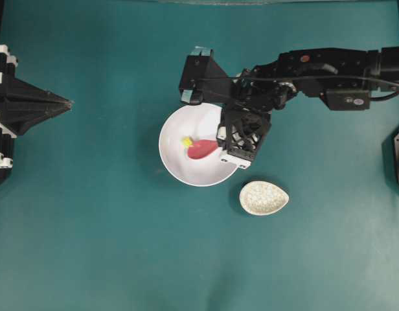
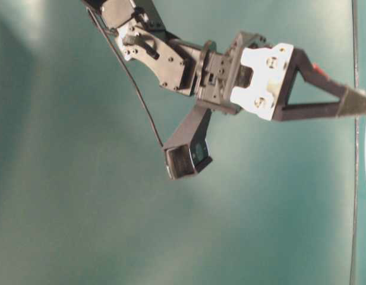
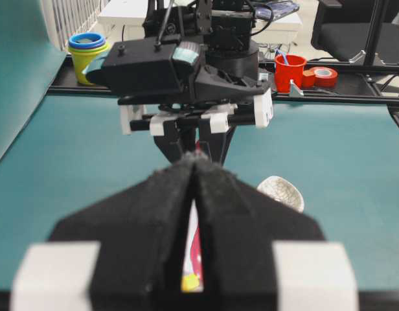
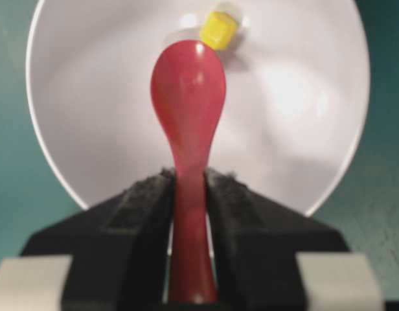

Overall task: Scoop the yellow hexagonal prism block from the bowl with a spoon using the right arm.
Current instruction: 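Lower the spoon bowl into the white bowl beside the yellow block, then drag the spoon across the bowl floor under the yellow block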

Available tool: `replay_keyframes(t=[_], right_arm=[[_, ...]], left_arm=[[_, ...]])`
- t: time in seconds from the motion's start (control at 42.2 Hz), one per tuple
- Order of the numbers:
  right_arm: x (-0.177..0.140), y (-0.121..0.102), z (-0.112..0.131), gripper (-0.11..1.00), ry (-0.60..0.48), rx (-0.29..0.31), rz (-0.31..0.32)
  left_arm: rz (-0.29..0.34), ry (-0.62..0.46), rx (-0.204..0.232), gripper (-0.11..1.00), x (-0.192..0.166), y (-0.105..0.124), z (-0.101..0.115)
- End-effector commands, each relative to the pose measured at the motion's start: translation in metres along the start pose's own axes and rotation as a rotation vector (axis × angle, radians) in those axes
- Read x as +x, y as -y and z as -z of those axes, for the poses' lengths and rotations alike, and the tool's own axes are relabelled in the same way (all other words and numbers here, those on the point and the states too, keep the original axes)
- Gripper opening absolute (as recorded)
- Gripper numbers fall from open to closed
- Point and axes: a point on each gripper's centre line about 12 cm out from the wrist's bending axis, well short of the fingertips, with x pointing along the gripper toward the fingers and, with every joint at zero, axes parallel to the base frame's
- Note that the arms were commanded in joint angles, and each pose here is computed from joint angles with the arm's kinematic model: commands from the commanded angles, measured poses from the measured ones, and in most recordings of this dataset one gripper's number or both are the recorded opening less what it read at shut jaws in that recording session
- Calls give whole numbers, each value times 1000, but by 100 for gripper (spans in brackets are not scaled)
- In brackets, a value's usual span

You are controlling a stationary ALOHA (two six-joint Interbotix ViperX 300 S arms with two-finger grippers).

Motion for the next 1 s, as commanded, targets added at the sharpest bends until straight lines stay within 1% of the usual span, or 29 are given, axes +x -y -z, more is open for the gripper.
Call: replay_keyframes(t=[0.0,0.261,0.427,0.521,0.735,0.806,0.972], right_arm=[[-10,-3,-13,22,62,-19,4],[-13,-1,-22,22,106,-36,24],[-26,-6,-35,22,144,-41,16],[-35,-9,-39,22,150,-46,11],[-56,-16,-32,22,89,-50,-4],[-62,-18,-27,22,55,-37,-8],[-67,-19,-16,22,-34,18,-13]], left_arm=[[-2,12,2,0,2,-1,-4],[-2,14,0,0,1,-1,-4],[-3,14,-1,0,1,-1,-4],[-2,14,0,0,1,-1,-4],[-3,15,-1,0,1,-1,-4],[-3,17,-1,0,1,-1,-5],[-2,17,0,0,1,-1,-5]])
